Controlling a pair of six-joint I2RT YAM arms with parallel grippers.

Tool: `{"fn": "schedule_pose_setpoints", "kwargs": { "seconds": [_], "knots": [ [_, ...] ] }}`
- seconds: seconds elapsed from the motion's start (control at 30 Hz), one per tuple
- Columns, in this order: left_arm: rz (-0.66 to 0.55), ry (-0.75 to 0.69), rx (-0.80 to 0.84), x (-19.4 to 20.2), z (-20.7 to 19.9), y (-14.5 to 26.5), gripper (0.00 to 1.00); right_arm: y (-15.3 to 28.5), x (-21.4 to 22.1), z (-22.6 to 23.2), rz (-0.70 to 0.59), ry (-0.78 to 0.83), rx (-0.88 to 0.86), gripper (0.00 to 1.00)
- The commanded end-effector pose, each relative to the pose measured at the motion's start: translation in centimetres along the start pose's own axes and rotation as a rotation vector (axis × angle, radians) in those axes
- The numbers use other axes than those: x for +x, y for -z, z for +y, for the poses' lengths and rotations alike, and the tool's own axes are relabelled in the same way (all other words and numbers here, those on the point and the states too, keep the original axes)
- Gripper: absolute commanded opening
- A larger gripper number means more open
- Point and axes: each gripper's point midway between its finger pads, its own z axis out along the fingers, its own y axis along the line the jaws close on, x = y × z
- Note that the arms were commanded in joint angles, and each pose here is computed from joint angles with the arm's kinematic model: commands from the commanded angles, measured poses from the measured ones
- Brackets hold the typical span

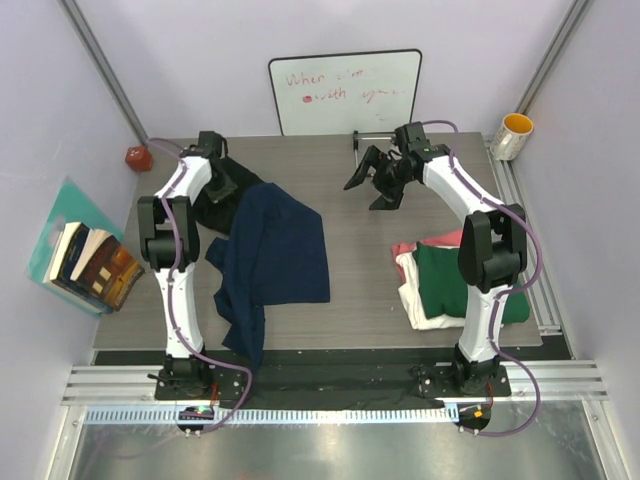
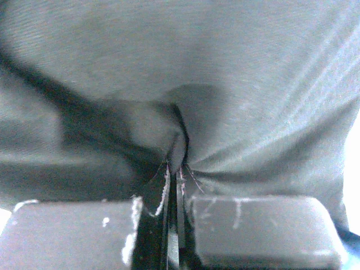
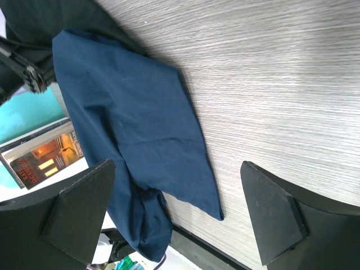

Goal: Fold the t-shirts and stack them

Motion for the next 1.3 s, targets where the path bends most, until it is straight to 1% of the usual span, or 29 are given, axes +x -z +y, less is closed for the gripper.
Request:
{"fn": "schedule_pose_setpoints", "kwargs": {
  "seconds": [0.0, 0.07, 0.1, 0.2, 0.23, 0.27, 0.3, 0.33, 0.37, 0.47, 0.5, 0.53, 0.57, 0.6, 0.7, 0.8, 0.83, 0.9, 0.93, 1.03, 1.13, 1.17, 1.27],
  "knots": [
    [0.110, 0.030, 0.026, 1.8, -1.0, -4.0, 0.00, 1.7, 0.0, 1.2, 0.006, 0.022, -0.039, 0.99],
    [0.118, 0.045, 0.021, 1.8, -1.3, -4.9, 0.00, 1.6, -0.1, 0.8, 0.007, 0.014, -0.034, 0.99],
    [0.090, 0.060, -0.006, 1.1, -1.0, -4.9, 0.00, 1.6, -0.2, 0.6, 0.009, 0.010, -0.030, 0.99],
    [-0.014, 0.121, -0.002, -2.7, -1.3, -3.6, 0.00, 1.5, 0.1, 0.2, 0.019, 0.000, -0.020, 0.99],
    [-0.078, 0.144, 0.010, -5.1, -1.8, -2.5, 0.00, 1.5, 0.1, 0.2, 0.018, 0.000, -0.019, 0.99],
    [-0.117, 0.184, 0.009, -7.2, -0.9, -1.7, 0.00, 1.5, 0.2, 0.1, 0.021, -0.004, -0.016, 0.99],
    [-0.152, 0.208, 0.018, -8.6, -1.0, -0.9, 0.00, 1.5, 0.4, -0.1, 0.023, -0.005, -0.012, 0.99],
    [-0.230, 0.226, 0.033, -11.4, -1.4, 1.0, 0.00, 1.6, 0.5, -0.1, 0.023, -0.007, -0.010, 0.99],
    [-0.273, 0.237, 0.044, -12.9, -1.4, 2.3, 0.00, 1.6, 0.6, -0.4, 0.026, -0.009, -0.006, 0.99],
    [-0.410, 0.224, 0.138, -16.9, -3.2, 6.9, 0.00, 1.4, 1.0, -0.9, 0.035, -0.017, 0.004, 0.99],
    [-0.462, 0.222, 0.181, -18.1, -3.9, 9.7, 0.00, 1.1, 1.1, -1.1, 0.042, -0.021, 0.009, 0.99],
    [-0.507, 0.215, 0.213, -19.2, -4.3, 11.4, 0.00, 1.0, 1.1, -1.0, 0.047, -0.024, 0.005, 0.99],
    [-0.527, 0.202, 0.247, -19.6, -4.9, 12.8, 0.00, 0.9, 1.1, -1.0, 0.050, -0.028, 0.004, 0.99],
    [-0.569, 0.196, 0.285, -20.3, -5.3, 15.6, 0.00, 0.5, 1.1, -1.2, 0.061, -0.040, 0.005, 0.99],
    [-0.639, 0.162, 0.368, -21.1, -6.2, 20.7, 0.00, 0.1, 0.5, -0.5, 0.059, -0.040, -0.015, 0.99],
    [-0.680, 0.118, 0.446, -21.4, -7.0, 24.4, 0.00, -0.2, 0.0, -0.1, 0.059, -0.042, -0.030, 0.99],
    [-0.723, 0.106, 0.484, -21.8, -7.3, 27.1, 0.00, -0.4, 0.0, -0.1, 0.060, -0.046, -0.033, 0.99],
    [-0.771, 0.073, 0.517, -21.9, -7.7, 29.9, 0.00, -0.6, 0.1, 0.0, 0.066, -0.052, -0.040, 0.99],
    [-0.818, 0.072, 0.540, -22.3, -7.6, 32.3, 0.00, -0.7, 0.3, -0.2, 0.072, -0.058, -0.039, 0.99],
    [-0.924, 0.077, 0.593, -22.8, -7.1, 38.0, 0.00, -0.5, 0.5, 0.0, 0.068, -0.055, -0.049, 0.99],
    [-0.995, 0.077, 0.625, -23.1, -6.7, 41.8, 0.00, -0.5, 1.0, -0.2, 0.072, -0.055, -0.048, 0.99],
    [-1.026, 0.077, 0.645, -22.8, -6.4, 43.8, 0.00, -0.3, 1.0, -0.1, 0.068, -0.053, -0.050, 0.99],
    [-1.097, 0.074, 0.676, -22.4, -5.7, 47.7, 0.00, -0.1, 1.3, -0.2, 0.070, -0.051, -0.052, 0.99]
  ]
}}
